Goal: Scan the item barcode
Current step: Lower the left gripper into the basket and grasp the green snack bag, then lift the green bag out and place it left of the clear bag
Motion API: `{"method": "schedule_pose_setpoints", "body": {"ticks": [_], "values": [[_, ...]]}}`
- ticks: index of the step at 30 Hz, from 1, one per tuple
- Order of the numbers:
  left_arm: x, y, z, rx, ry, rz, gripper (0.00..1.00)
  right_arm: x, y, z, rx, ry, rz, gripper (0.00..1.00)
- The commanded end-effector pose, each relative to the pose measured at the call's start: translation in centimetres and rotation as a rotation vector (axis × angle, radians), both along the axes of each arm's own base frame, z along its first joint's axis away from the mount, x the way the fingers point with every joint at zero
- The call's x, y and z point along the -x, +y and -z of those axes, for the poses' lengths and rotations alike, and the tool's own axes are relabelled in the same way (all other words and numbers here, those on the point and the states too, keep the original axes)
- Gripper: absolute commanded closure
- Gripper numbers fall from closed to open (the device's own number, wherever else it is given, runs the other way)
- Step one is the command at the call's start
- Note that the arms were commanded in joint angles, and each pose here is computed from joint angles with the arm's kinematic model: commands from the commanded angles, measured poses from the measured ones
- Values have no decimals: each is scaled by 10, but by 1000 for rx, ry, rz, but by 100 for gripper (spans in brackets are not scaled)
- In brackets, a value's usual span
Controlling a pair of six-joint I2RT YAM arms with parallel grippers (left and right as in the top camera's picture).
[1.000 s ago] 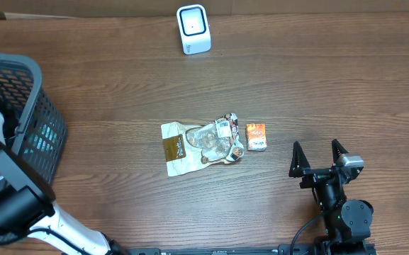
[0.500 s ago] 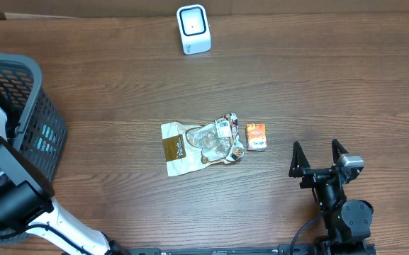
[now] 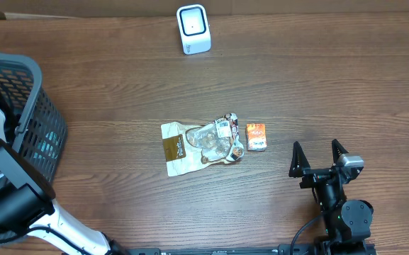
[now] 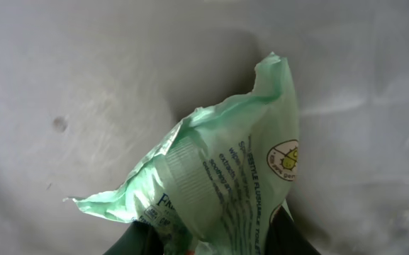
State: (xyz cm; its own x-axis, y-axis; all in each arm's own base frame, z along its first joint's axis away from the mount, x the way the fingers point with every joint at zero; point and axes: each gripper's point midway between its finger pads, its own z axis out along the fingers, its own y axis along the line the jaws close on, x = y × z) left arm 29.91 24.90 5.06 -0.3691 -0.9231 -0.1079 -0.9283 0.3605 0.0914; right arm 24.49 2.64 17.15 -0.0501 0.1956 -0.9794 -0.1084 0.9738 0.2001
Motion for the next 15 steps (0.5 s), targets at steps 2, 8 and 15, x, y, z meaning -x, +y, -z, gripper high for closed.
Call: {"method": "schedule_pose_setpoints", "body": {"ticks": [2, 8, 15], "values": [[-6, 6, -58, -88, -113, 10, 96, 0, 0, 2, 1, -4, 3, 0], [-1, 2, -129, -201, -263, 9, 96, 0, 0, 2, 1, -4, 3, 0], [24, -16, -216, -338, -448, 9, 96, 0, 0, 2, 1, -4, 3, 0]]}}
